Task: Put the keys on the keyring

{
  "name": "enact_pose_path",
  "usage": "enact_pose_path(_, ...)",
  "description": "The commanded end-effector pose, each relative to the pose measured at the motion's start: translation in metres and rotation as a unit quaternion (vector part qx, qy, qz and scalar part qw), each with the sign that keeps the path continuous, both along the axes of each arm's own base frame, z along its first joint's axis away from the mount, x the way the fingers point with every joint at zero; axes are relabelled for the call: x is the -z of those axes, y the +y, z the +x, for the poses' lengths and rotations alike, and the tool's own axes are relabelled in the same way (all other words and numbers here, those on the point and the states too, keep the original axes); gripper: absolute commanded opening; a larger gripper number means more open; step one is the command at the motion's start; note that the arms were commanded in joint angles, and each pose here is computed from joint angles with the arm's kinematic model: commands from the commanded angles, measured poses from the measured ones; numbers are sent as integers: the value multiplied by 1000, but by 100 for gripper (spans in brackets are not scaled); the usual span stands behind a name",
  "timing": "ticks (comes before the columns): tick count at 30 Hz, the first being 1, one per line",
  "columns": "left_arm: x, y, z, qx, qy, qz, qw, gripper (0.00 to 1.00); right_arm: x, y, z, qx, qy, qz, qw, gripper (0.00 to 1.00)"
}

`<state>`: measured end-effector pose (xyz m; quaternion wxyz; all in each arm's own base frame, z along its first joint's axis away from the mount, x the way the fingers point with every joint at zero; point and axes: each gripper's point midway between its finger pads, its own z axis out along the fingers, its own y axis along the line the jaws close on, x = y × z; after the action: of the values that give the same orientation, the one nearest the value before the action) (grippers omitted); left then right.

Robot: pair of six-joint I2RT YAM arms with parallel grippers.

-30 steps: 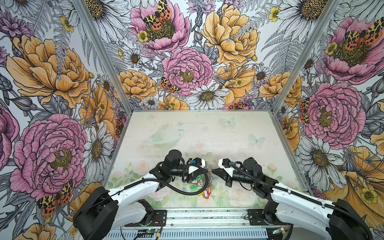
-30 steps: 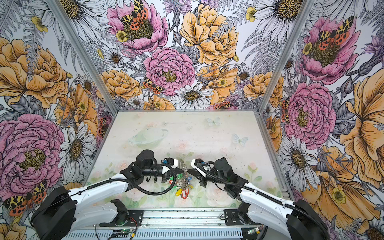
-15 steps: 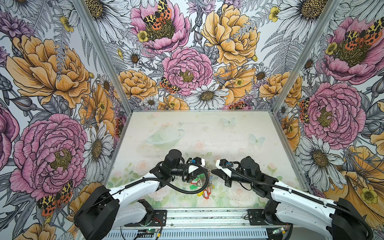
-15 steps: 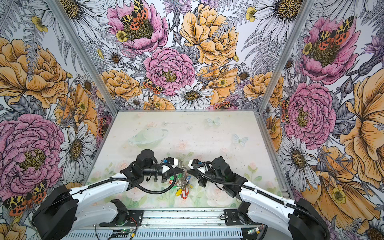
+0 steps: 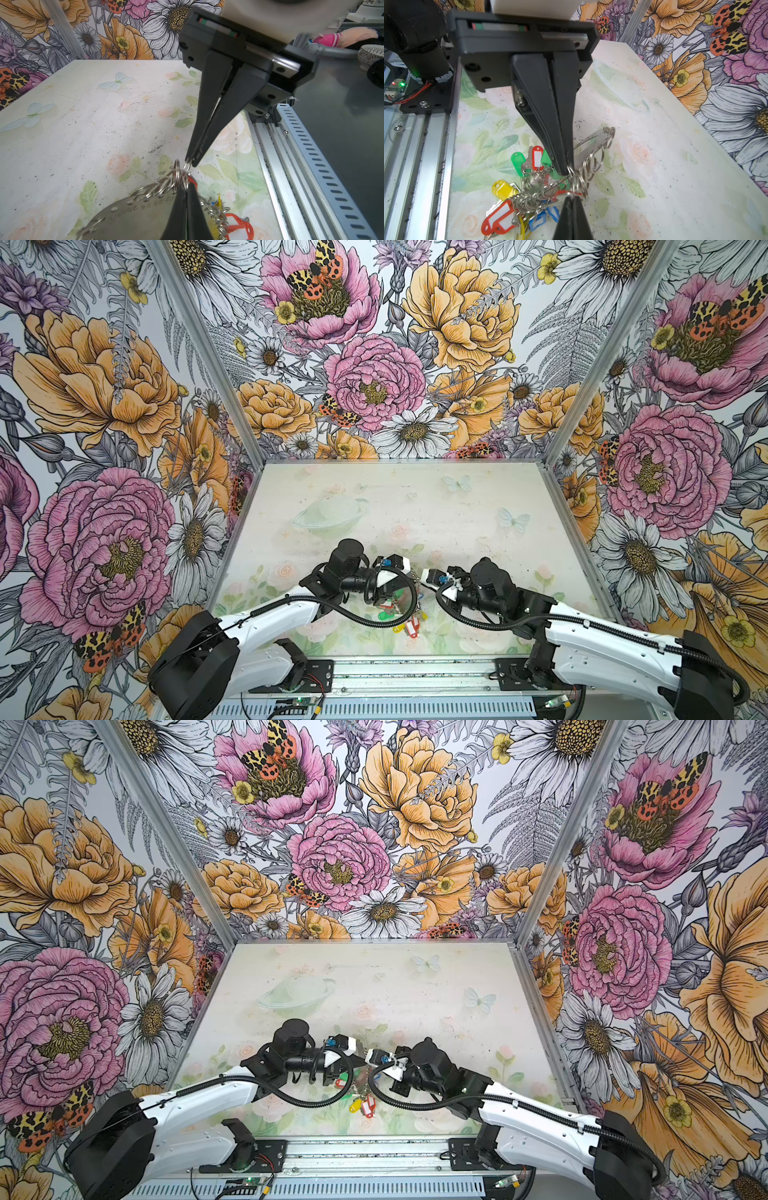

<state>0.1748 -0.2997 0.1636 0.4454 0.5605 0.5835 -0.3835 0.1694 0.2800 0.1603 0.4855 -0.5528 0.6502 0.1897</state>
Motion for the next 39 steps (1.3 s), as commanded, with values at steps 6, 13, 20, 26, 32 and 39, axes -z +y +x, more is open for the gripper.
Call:
enact_pose_path(6, -24, -6, 7, -4, -18, -33, 999, 0, -11, 4, 6, 11, -109, -54, 993, 0)
enact_pose_path(13, -25, -5, 6, -4, -21, -35, 999, 0, -11, 5, 10, 21, -129, -65, 989, 0)
enact_pose_path(20, -24, -4, 6, -6, -23, -34, 999, 0, -17, 1, 11, 36, -132, -45, 990, 0)
enact_pose_path(26, -25, -3, 6, -7, -25, -35, 999, 0, -18, -1, 10, 38, -135, -34, 990, 0)
enact_pose_path(32, -25, -3, 5, -6, -26, -36, 999, 0, -20, -3, 10, 39, -147, -30, 988, 0)
enact_pose_path(39, -27, -1, -2, 8, -40, -46, 998, 0, -23, 0, 11, 40, -148, -21, 988, 0)
